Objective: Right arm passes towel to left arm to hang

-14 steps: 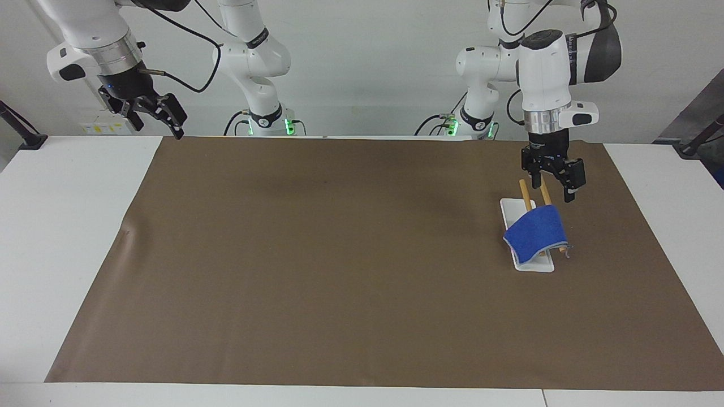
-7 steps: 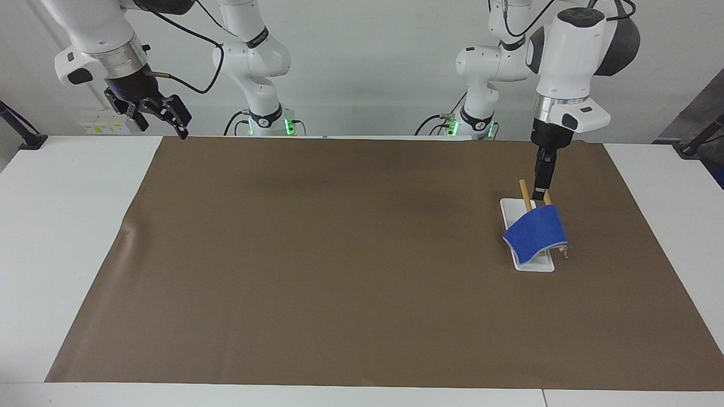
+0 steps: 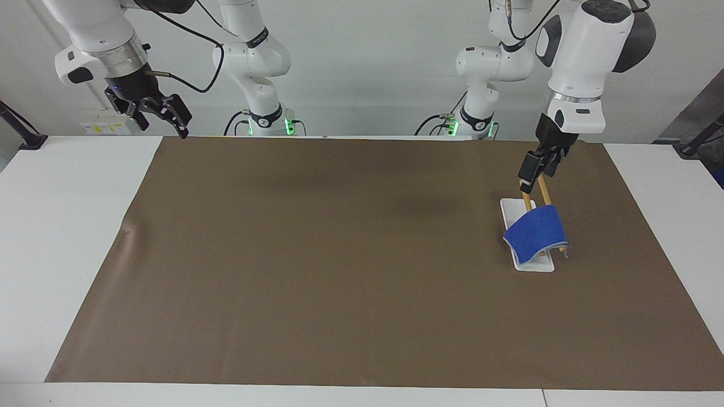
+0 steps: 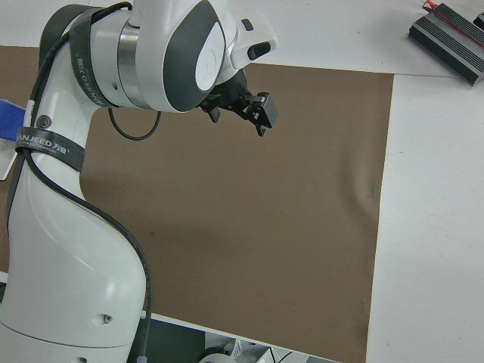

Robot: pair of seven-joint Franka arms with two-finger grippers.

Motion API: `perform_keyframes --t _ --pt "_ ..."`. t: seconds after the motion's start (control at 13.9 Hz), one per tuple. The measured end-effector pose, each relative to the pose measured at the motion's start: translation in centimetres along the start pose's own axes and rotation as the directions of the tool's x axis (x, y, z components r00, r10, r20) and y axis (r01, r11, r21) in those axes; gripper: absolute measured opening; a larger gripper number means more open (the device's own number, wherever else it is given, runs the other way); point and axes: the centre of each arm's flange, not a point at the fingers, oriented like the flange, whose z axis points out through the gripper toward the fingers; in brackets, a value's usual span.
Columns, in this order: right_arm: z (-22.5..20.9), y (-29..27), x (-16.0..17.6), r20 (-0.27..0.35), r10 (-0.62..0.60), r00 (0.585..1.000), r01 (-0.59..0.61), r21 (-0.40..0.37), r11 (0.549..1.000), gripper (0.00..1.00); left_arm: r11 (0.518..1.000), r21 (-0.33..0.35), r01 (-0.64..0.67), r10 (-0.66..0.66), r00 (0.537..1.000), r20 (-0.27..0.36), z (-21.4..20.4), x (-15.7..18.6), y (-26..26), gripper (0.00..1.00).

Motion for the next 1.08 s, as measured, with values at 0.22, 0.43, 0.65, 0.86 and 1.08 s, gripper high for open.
perform_keyframes --t 0.22,0.43,0.65,0.86,1.08 --pt "0.0 -0.4 -0.1 -0.001 -0.008 1.000 0.008 -0.002 1.000 1.00 0.983 0.008 -0.183 0.181 0.980 0.080 -1.0 0.7 -1.7 1.00" --pt "0.0 -0.6 -0.1 0.001 -0.009 1.000 0.009 0.015 1.000 1.00 0.962 0.009 -0.271 0.268 0.955 0.124 -2.6 1.2 -2.2 1.00" --pt "0.0 -0.5 -0.1 0.002 -0.007 1.000 0.007 0.016 1.000 1.00 0.947 0.002 -0.321 0.318 0.939 0.133 -4.0 0.8 -3.0 1.00" --pt "-0.7 -0.3 -0.5 -0.010 -0.006 1.000 0.006 0.019 1.000 1.00 0.944 -0.001 -0.331 0.328 0.934 0.138 -4.5 0.6 -4.3 1.00" --pt "-2.2 -0.1 -1.5 -0.040 -0.006 0.999 0.007 0.028 1.000 1.00 0.943 -0.002 -0.334 0.330 0.932 0.150 -3.9 0.5 -4.3 1.00"
